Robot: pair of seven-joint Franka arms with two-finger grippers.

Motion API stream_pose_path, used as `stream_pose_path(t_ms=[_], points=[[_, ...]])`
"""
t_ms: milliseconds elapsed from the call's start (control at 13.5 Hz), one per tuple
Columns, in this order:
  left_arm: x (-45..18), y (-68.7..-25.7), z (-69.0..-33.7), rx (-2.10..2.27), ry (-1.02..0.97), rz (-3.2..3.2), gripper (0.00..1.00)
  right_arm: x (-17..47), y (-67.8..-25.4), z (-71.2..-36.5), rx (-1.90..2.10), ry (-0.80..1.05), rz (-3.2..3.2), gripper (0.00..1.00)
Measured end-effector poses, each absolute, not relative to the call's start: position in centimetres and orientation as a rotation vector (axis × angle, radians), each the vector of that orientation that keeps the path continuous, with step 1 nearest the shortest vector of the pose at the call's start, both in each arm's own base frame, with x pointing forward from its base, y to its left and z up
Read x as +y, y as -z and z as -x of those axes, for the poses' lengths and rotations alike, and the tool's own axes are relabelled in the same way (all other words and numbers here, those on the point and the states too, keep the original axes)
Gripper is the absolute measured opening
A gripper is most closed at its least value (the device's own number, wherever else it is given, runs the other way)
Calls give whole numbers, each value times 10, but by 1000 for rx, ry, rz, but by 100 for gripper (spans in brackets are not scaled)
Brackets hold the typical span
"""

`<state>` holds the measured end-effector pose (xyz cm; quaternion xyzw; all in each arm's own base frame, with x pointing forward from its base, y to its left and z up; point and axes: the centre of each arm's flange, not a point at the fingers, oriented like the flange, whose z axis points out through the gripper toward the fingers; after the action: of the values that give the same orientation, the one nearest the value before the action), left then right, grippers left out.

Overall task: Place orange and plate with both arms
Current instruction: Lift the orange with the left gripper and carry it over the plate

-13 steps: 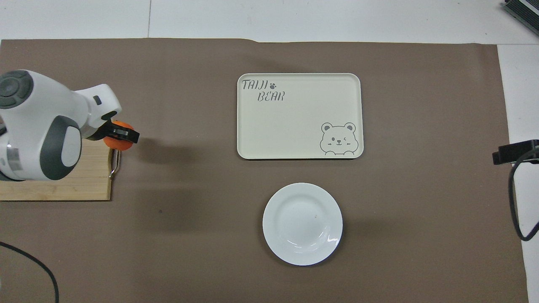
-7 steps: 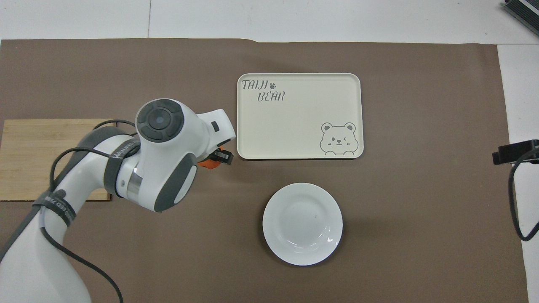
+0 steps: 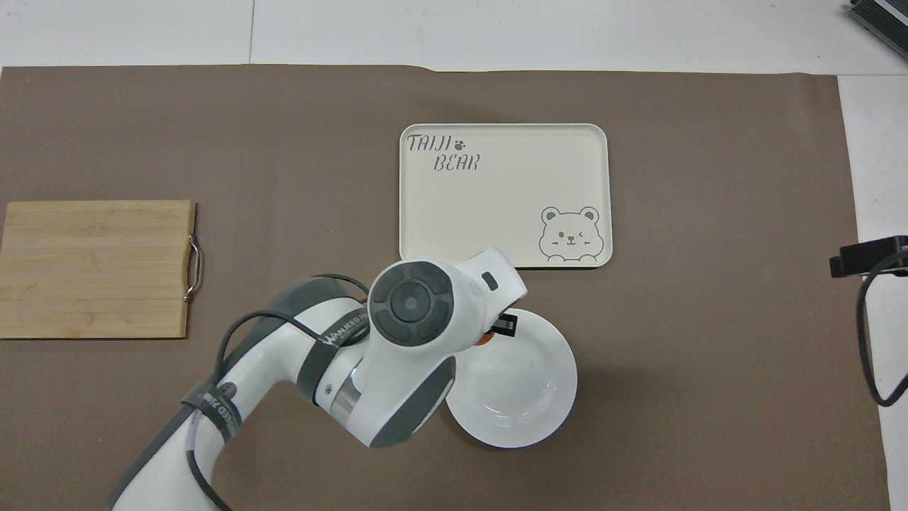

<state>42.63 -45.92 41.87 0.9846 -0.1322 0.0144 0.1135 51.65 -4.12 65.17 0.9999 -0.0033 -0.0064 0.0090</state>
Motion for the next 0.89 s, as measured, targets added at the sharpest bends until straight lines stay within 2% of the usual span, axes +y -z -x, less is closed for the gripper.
stream_pose_path(t_ms=[892], points=[[-495,-363,-392,-240,67,-2921,80,-41,-652,-516,-10,20,-3123,100]])
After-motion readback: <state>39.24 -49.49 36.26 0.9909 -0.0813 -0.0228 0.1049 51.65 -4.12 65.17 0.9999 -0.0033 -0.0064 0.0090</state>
